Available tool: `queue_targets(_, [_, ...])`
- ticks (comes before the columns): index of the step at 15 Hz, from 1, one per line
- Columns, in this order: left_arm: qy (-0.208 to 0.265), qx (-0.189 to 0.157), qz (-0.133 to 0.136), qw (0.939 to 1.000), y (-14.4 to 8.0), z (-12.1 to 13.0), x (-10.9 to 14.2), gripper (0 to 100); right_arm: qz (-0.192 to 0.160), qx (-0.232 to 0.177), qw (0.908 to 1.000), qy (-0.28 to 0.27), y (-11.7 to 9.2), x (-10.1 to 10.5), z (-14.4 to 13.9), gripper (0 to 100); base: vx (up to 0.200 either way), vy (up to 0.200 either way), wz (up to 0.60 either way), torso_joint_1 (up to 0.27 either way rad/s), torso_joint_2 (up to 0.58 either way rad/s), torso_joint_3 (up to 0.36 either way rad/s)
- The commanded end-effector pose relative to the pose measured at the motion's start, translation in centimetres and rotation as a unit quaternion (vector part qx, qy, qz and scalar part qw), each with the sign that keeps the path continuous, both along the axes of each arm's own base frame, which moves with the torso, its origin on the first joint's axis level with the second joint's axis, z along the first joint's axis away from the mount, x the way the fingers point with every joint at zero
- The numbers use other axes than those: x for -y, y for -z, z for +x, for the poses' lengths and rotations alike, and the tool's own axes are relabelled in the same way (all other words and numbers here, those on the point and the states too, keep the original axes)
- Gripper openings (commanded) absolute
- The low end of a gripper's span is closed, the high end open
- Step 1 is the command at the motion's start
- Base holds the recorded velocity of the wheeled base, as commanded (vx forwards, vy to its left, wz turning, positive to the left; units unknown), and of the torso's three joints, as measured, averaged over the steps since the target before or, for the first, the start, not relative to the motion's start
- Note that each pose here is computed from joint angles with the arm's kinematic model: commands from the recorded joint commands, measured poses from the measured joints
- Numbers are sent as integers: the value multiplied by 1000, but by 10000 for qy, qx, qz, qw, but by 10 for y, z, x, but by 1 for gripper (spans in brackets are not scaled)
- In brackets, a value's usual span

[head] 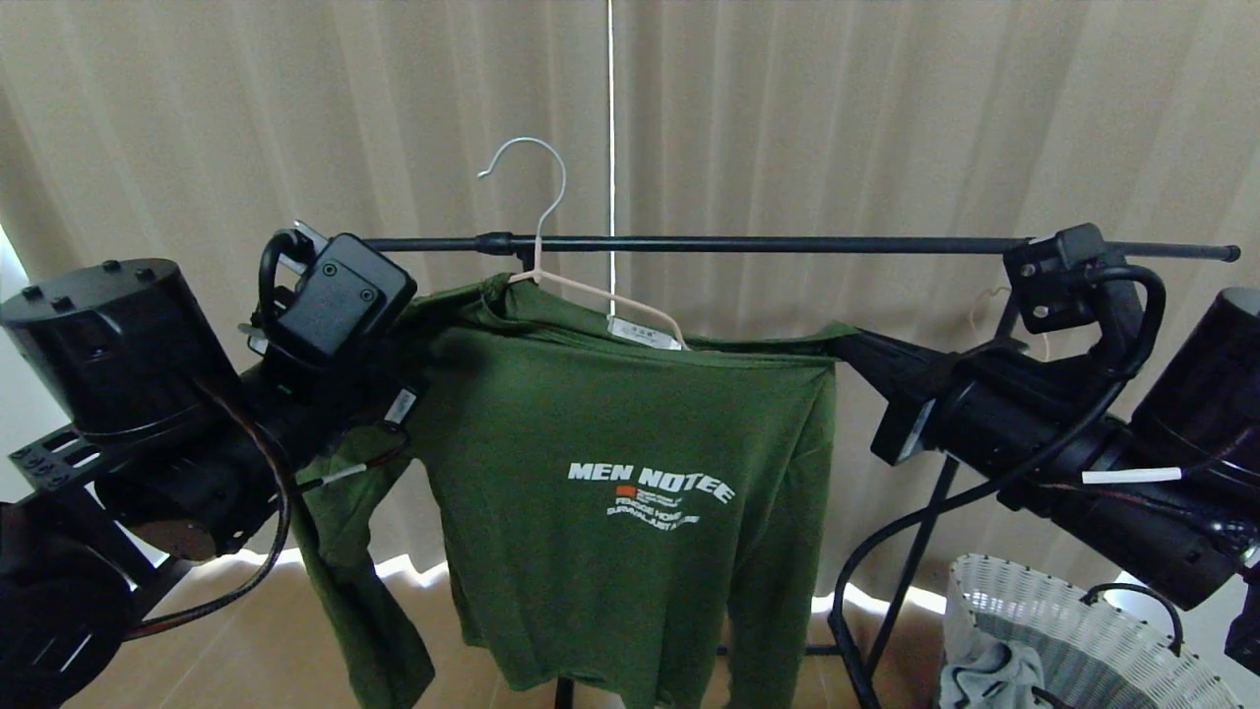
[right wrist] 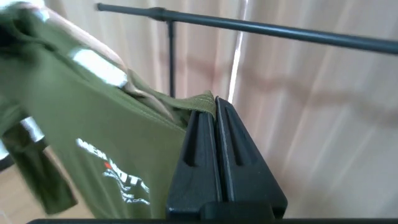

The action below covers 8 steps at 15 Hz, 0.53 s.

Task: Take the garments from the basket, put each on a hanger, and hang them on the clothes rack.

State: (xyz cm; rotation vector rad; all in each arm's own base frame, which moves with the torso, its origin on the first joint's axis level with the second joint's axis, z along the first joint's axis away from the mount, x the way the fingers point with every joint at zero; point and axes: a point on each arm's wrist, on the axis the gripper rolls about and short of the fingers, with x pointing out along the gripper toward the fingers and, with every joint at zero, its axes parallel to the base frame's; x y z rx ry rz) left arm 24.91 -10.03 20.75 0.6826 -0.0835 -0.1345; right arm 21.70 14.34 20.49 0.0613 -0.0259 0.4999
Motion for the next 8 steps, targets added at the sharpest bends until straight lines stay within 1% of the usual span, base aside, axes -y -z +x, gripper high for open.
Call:
queue_targets(1, [0,-29,12,10000,2,1,1,0,0,78,9999,-87,-3,-3,-3,0,0,0,0,0,0,0])
queue_targets(3, [7,-57,24,10000,4,2,1,0,-98,124,9998,-82,-3,-3,-4,0,0,0,0,0,0,0])
queue_targets(4, [7,-57,24,10000,4,2,1,0,-114,115,9998,-90,-2,-3,-4,100,0,0,0,0,0,0])
queue_targets(6, [0,-36,15,10000,2,3,2,0,-123,103,9998,-90,-1,-2,-4,100,0,0,0,0,0,0])
queue_targets(8, [-131,-30,9,9999,2,3,1,0,-317,225,9992,5,-2,1,-1,100,0,0,0,0,0,0])
